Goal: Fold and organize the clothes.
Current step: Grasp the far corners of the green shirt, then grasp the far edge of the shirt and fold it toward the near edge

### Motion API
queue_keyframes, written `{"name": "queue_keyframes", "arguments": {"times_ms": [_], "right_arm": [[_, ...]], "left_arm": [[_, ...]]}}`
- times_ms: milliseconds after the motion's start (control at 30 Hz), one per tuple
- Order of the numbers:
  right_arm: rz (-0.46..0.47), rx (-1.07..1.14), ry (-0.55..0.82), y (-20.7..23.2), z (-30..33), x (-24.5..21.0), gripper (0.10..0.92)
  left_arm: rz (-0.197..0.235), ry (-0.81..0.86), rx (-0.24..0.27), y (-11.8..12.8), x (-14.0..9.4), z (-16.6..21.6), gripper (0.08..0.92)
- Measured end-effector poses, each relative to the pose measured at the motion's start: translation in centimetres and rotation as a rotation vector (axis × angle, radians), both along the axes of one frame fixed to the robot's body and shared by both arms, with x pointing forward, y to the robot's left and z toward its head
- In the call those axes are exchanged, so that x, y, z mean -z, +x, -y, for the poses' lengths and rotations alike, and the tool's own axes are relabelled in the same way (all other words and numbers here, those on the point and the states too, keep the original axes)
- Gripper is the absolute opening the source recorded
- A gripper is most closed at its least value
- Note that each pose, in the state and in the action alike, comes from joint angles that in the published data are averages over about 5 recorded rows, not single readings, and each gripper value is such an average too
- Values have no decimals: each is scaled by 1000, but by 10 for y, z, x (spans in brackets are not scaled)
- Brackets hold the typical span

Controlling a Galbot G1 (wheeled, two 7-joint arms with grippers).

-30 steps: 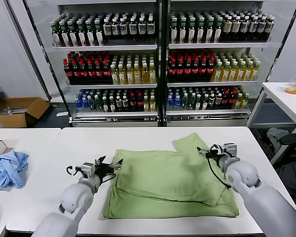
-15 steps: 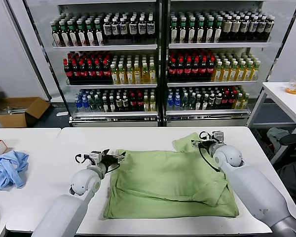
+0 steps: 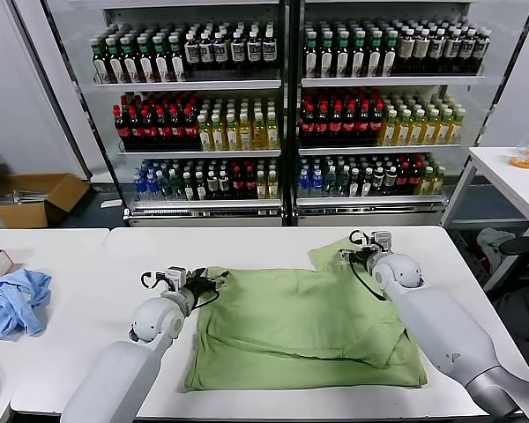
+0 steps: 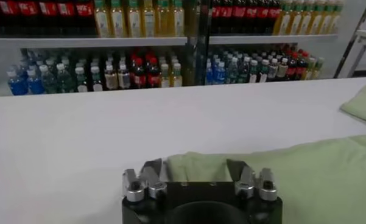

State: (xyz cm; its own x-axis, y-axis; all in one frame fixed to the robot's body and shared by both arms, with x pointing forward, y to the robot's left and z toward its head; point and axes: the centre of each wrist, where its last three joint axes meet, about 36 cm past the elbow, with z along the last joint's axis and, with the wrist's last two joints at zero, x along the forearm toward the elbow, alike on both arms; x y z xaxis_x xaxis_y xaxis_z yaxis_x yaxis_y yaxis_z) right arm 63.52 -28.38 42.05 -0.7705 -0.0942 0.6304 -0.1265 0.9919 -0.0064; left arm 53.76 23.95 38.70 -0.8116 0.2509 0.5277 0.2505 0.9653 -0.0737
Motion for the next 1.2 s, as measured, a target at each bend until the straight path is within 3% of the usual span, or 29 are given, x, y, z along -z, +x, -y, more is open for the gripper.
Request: {"name": "queue_keyframes", "arguments": {"times_ms": [500,667,1200], "right_arm": [[9,-15,22,-3,1,-2,117],[33,-21,36,-8,2,-10,104],[126,-33,101,-54,18,-50,104]], "left_arm": [[-9,-66,18,-4,1,-8,144],[13,-107,17,-8,-3,-13,104],[86,-209,39,-38,-27,-25,102]]}}
